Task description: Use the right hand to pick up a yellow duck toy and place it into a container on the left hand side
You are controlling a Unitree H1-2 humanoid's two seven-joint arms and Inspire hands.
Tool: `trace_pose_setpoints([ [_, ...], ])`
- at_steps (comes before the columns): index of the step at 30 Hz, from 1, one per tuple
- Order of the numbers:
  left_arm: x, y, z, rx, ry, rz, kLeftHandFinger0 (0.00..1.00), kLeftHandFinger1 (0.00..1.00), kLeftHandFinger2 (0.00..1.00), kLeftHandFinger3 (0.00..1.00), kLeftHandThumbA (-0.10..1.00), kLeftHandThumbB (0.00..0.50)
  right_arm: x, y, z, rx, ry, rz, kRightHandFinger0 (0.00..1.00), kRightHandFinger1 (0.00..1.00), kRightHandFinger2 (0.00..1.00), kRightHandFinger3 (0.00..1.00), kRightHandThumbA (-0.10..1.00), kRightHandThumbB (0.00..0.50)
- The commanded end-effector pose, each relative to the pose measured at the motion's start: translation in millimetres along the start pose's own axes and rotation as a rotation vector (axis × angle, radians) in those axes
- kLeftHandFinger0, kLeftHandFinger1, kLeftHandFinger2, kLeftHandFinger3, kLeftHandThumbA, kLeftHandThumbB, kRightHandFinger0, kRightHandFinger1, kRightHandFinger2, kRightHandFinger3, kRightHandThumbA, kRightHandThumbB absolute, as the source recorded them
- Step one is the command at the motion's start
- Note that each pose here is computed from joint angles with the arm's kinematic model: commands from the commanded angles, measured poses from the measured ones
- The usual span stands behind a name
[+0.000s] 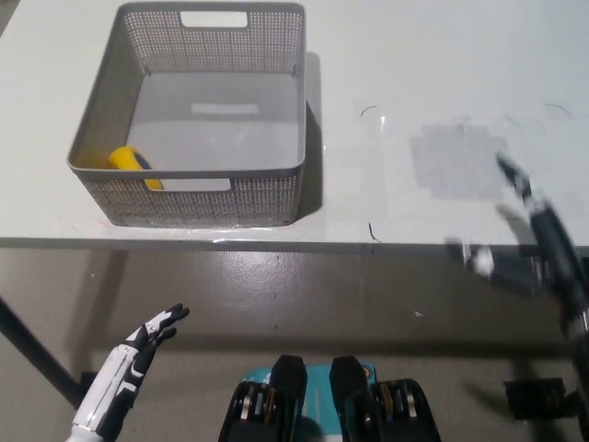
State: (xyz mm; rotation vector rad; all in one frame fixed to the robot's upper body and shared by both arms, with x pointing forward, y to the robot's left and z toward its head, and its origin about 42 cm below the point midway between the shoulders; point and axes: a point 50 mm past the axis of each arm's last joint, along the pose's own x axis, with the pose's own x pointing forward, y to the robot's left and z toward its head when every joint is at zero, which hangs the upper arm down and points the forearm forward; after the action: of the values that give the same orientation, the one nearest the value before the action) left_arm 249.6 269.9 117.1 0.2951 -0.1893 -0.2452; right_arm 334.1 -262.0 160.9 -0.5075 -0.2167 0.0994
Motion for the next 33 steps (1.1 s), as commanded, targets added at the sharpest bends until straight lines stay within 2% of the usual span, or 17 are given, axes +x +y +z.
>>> trace_pose_setpoints([
  [1,4.9,10.2,12.7,0.016,-0.084,0.007,1.00,1.00,1.00,1.00,1.00,0.137,-77.0,12.7,33.2,0.306,-0.316,-0.120,1.00,1.00,1.00,1.00,1.00,0.282],
  [6,8.4,12.0,14.2,-0.004,-0.103,0.028,1.00,1.00,1.00,1.00,1.00,0.138,-92.7,51.7,9.7,0.401,-0.255,-0.085,1.00,1.00,1.00,1.00,1.00,0.267],
  [7,8.0,11.9,13.6,-0.007,-0.106,0.032,1.00,1.00,1.00,1.00,1.00,0.139,-93.3,58.6,5.2,0.442,-0.238,-0.080,1.00,1.00,1.00,1.00,1.00,0.222],
  [9,6.9,12.3,13.0,-0.013,-0.108,0.032,1.00,1.00,1.00,1.00,1.00,0.150,-90.9,68.2,0.2,0.466,-0.209,-0.086,1.00,1.00,1.00,1.00,1.00,0.201],
  [12,8.1,14.2,12.6,-0.013,-0.113,0.042,1.00,1.00,1.00,1.00,1.00,0.153,-81.4,77.5,-4.2,0.481,-0.188,-0.091,1.00,1.00,1.00,1.00,1.00,0.219],
  [13,7.7,16.8,12.7,-0.010,-0.113,0.049,1.00,1.00,1.00,1.00,1.00,0.181,-78.1,82.6,-5.6,0.489,-0.179,-0.083,1.00,1.00,1.00,1.00,1.00,0.242],
  [14,6.8,18.5,12.9,-0.007,-0.112,0.054,1.00,1.00,1.00,1.00,1.00,0.186,-76.3,85.6,-6.2,0.493,-0.175,-0.079,1.00,1.00,1.00,1.00,1.00,0.260],
  [18,8.5,20.1,12.5,-0.010,-0.108,0.055,1.00,1.00,1.00,1.00,1.00,0.169,-73.0,89.9,-7.8,0.507,-0.166,-0.078,1.00,1.00,1.00,1.00,1.00,0.282],
  [21,9.2,20.1,12.2,-0.010,-0.108,0.059,1.00,1.00,1.00,1.00,1.00,0.176,-66.8,91.6,-8.5,0.510,-0.166,-0.076,1.00,1.00,1.00,1.00,1.00,0.308],
  [25,9.5,20.9,11.1,-0.021,-0.104,0.068,1.00,1.00,1.00,1.00,1.00,0.177,-61.4,95.7,-9.8,0.512,-0.157,-0.080,1.00,1.00,1.00,1.00,1.00,0.297],
  [27,8.6,21.5,9.8,-0.022,-0.100,0.072,1.00,1.00,1.00,1.00,1.00,0.176,-59.9,96.2,-11.1,0.513,-0.153,-0.079,1.00,1.00,1.00,1.00,1.00,0.264],
  [33,4.5,20.9,8.0,-0.023,-0.083,0.075,1.00,1.00,1.00,1.00,1.00,0.196,-61.5,98.6,-15.0,0.505,-0.137,-0.063,1.00,1.00,1.00,1.00,1.00,0.261],
])
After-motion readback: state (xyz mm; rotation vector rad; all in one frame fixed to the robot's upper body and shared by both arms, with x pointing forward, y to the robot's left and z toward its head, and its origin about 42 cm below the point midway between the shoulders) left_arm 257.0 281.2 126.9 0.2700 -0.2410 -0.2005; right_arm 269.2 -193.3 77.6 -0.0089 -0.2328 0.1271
